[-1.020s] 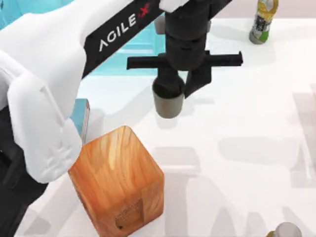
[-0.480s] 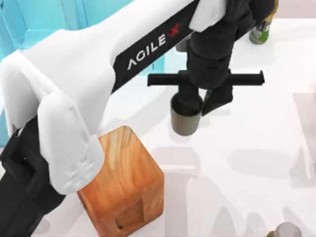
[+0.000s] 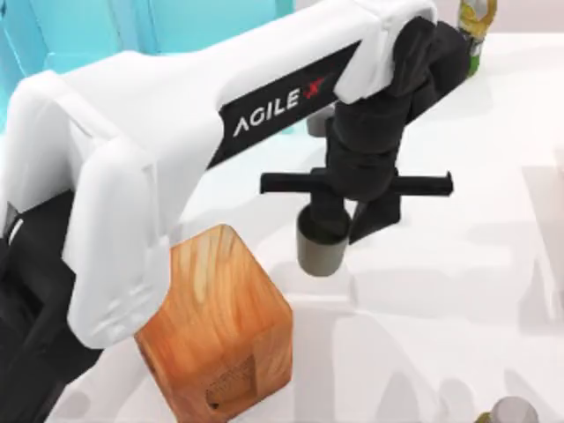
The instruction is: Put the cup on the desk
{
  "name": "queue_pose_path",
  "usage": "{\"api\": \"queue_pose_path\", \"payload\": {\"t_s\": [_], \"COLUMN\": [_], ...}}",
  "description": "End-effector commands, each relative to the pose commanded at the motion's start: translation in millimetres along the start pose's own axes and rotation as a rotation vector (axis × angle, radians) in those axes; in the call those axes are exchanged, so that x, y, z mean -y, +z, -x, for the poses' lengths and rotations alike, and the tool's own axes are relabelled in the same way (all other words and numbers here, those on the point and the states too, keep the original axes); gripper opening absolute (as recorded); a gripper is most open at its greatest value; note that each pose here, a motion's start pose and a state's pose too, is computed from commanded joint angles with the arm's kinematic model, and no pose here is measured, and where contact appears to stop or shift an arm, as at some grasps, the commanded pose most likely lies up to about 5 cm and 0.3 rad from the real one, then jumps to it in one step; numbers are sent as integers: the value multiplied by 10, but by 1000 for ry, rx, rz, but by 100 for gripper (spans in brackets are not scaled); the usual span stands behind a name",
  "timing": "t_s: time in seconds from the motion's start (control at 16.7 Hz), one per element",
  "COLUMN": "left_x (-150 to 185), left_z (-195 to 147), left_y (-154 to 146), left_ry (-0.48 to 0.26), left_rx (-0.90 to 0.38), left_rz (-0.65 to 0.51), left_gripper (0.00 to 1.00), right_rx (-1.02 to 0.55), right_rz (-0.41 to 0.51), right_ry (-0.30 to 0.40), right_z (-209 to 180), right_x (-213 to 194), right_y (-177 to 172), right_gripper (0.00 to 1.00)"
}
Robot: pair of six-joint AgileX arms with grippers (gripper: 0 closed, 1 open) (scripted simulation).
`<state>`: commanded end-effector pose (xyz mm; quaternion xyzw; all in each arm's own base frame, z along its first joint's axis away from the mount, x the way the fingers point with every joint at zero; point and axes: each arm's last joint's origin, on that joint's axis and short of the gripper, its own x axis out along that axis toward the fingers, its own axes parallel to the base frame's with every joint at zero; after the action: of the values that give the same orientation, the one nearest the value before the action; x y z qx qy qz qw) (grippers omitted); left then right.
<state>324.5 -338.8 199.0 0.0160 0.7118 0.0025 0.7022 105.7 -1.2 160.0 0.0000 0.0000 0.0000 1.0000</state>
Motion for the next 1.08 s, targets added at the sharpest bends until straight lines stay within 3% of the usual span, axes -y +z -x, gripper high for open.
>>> {"api": "queue_pose_path", "payload": {"t_s": [0.54,1.08], "left_x": [-41,-41], "left_z": [-128,-128], "left_y": [-17,-17], "left_ry": [-22,-22], "left_rx": [38,38], "left_rz": [0,0], "left_gripper": [0,68], "right_rx": [0,0], "right_rz": [0,0], "right_ry": [0,0], "right_z": [0,0], "right_x": [0,0], "right_y": [0,0], "right_gripper": [100,100]}}
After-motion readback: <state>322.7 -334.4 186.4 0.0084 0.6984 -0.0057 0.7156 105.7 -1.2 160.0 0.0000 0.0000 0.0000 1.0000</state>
